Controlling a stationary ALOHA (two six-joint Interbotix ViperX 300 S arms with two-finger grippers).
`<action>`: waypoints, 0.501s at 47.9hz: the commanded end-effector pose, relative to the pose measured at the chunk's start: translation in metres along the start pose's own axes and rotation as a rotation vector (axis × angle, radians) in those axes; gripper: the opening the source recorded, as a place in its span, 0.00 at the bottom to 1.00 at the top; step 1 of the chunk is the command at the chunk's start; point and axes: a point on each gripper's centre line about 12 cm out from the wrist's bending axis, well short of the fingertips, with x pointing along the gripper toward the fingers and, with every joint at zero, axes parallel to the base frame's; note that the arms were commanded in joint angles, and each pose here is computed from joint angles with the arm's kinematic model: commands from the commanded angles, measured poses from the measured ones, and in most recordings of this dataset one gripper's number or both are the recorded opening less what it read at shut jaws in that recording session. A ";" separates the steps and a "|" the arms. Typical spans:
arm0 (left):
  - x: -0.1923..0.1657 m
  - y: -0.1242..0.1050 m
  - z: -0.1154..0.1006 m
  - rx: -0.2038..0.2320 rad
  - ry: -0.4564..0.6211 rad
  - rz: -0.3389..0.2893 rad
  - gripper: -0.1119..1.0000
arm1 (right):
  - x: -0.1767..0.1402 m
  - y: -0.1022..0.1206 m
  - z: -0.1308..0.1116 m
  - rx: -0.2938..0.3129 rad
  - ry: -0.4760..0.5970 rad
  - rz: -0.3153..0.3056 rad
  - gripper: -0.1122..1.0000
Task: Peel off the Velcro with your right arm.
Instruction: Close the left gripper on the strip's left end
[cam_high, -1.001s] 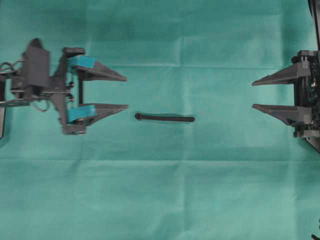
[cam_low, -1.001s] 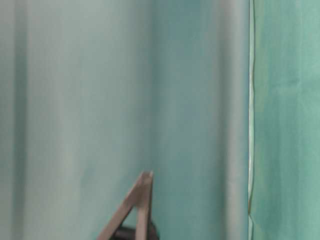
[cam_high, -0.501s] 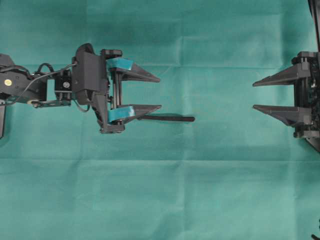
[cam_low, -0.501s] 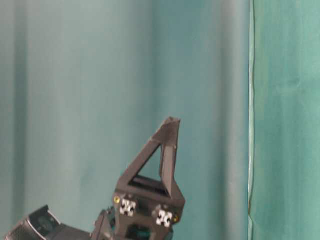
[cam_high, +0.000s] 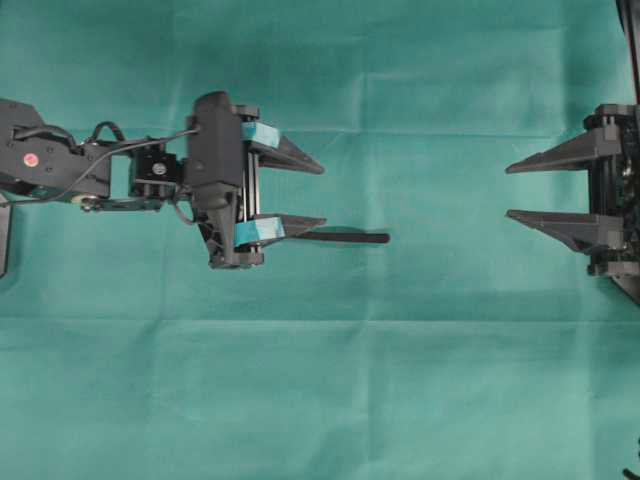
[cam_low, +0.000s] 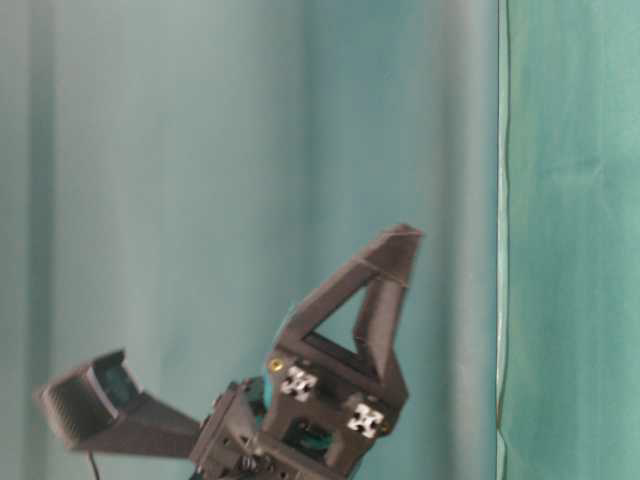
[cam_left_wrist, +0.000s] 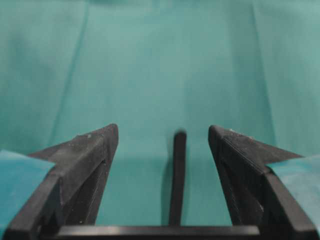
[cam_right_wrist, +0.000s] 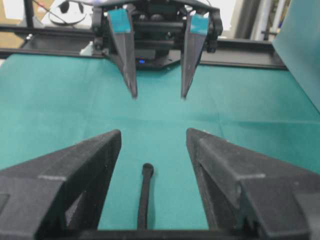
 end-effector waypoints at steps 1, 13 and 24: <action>0.003 0.001 0.010 -0.002 0.040 -0.001 0.76 | 0.002 0.000 0.007 -0.004 -0.028 0.002 0.33; 0.016 -0.001 -0.003 -0.001 0.251 -0.015 0.76 | 0.002 0.000 0.006 -0.010 -0.027 0.003 0.33; 0.029 -0.004 -0.012 0.002 0.314 -0.024 0.76 | 0.002 0.000 0.005 -0.010 -0.026 0.003 0.33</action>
